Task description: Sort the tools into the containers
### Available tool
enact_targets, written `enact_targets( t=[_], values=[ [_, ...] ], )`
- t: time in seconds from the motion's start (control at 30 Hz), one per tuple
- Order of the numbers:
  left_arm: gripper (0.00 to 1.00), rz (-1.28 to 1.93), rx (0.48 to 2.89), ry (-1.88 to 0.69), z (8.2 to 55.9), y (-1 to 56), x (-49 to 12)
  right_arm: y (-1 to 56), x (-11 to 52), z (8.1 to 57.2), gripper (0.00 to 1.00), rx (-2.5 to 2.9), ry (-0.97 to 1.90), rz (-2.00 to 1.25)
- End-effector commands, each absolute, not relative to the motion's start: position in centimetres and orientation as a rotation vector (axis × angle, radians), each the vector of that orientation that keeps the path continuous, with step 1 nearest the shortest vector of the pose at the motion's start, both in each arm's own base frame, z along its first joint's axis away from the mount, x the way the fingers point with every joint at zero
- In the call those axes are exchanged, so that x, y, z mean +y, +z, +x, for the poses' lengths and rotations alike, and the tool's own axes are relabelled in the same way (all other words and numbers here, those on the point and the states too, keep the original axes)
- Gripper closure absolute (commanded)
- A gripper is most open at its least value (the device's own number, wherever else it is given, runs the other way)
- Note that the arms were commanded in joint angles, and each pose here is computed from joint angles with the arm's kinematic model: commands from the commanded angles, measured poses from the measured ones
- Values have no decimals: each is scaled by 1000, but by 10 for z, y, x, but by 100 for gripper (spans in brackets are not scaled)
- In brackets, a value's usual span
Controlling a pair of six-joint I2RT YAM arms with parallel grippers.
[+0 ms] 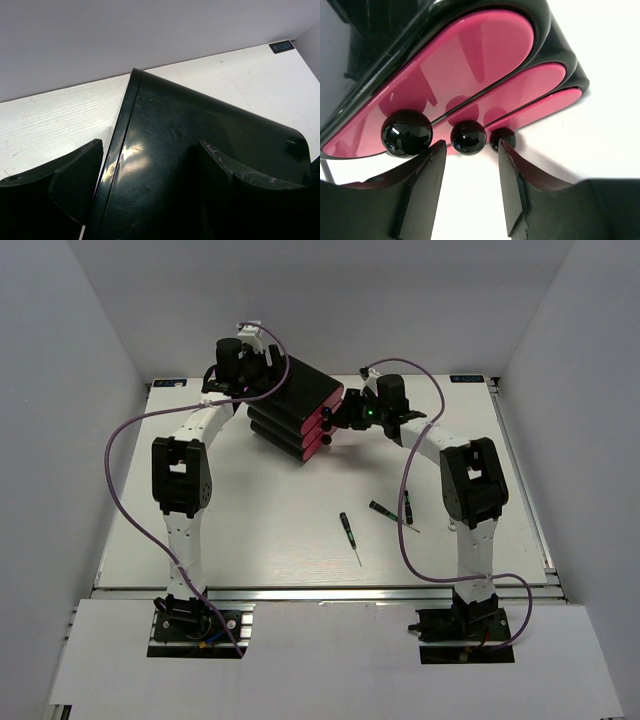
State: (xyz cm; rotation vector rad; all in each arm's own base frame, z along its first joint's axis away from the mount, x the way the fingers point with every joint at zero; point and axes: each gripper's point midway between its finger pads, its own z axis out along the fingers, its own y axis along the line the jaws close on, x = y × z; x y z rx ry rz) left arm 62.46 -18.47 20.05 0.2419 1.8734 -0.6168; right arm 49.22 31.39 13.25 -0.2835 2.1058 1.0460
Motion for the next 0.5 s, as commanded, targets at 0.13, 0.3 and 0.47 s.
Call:
enact_targets(
  t=[0.13,0.3,0.47],
  values=[
    [16,274,2121,-704,586,128,-214,149,327,495,44,2034,1074,-389],
    [16,276,2125,-709,583,128,-214,138,335,495,41,2052,1125,-367],
    [16,273,2130,-712,582,127,-214,136,344,494,42,2038,1204,-315]
  ],
)
